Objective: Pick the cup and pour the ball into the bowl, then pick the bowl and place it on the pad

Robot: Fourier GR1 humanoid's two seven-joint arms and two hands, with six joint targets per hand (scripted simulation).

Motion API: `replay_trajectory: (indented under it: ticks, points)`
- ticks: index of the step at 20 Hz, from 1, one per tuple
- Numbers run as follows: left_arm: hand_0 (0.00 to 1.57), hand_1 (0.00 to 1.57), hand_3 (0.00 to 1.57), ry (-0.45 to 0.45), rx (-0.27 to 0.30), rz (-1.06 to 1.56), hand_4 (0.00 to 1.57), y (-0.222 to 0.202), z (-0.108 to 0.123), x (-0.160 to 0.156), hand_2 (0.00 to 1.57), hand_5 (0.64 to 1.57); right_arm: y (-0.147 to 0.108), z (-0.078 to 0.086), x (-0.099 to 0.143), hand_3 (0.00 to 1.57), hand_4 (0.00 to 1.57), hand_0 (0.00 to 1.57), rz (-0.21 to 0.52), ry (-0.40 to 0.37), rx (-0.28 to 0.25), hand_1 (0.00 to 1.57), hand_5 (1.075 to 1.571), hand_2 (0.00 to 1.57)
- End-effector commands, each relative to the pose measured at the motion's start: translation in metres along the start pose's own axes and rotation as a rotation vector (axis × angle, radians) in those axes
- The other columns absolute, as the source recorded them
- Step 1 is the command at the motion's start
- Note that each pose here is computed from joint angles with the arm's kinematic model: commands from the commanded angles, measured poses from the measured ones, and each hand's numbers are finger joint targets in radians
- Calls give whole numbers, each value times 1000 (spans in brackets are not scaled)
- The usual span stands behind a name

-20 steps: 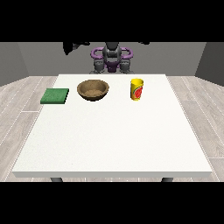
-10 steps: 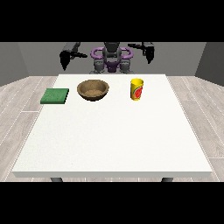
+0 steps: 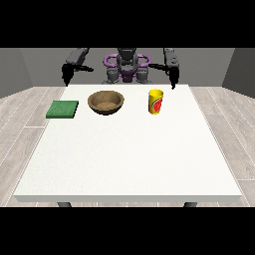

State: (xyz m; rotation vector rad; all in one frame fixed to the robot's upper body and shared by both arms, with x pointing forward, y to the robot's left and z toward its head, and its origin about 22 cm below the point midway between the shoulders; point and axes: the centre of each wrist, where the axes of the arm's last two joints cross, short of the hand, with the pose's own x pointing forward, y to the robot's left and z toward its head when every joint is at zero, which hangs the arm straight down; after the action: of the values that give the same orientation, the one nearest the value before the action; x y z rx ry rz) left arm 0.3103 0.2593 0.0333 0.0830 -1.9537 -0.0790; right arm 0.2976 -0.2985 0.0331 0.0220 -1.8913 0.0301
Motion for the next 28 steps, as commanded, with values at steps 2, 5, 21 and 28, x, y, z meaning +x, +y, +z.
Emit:
replay_trajectory:
  ticks: [2,5,21,28]
  points:
    - [0,0,0,-32,30,-52,0,-4,-7,-28,0,1236,-10,-15,4,0,0,0,-16,-22,13,0,1562,0]
    - [0,0,0,-41,52,-35,0,-17,-16,-34,0,1233,-15,-13,-9,0,0,0,-35,-43,0,0,1563,0]
    - [1240,1240,1571,-47,123,-198,474,4,3,-88,1571,1442,-46,-21,-4,0,0,0,-41,-79,34,0,1561,0]
    - [1331,1331,1571,-95,177,-458,864,-14,-10,-85,1571,1509,-90,-28,14,0,0,0,-21,-159,24,0,1557,0]
